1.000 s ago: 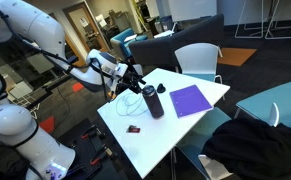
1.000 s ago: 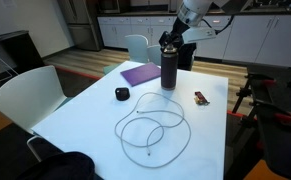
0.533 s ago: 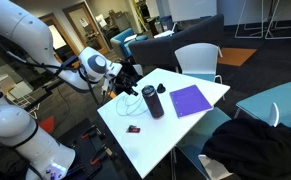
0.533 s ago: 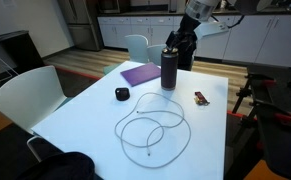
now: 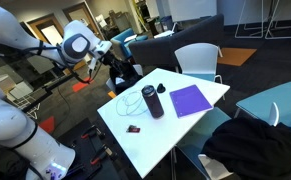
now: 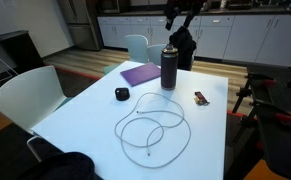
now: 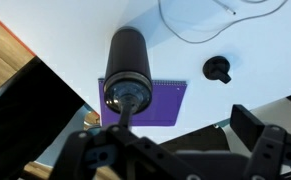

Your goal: Move the bottle to the right

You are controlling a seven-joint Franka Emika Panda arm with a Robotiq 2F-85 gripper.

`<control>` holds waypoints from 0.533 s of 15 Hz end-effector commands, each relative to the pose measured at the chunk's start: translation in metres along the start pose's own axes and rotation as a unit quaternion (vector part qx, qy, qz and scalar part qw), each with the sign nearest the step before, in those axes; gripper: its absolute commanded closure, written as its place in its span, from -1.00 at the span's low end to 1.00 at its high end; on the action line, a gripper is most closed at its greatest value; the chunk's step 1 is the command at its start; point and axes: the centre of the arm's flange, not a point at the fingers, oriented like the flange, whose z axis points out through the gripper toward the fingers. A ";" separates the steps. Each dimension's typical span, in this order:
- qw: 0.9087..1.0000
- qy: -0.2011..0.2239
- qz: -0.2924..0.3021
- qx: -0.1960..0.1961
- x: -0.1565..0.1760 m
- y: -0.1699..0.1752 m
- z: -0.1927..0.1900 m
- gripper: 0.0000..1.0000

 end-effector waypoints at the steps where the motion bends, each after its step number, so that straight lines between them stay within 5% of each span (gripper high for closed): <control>1: 1.000 -0.005 -0.010 -0.005 0.039 -0.008 -0.052 -1.00; 8: 1.000 0.008 -0.016 -0.006 0.054 -0.012 -0.071 -1.00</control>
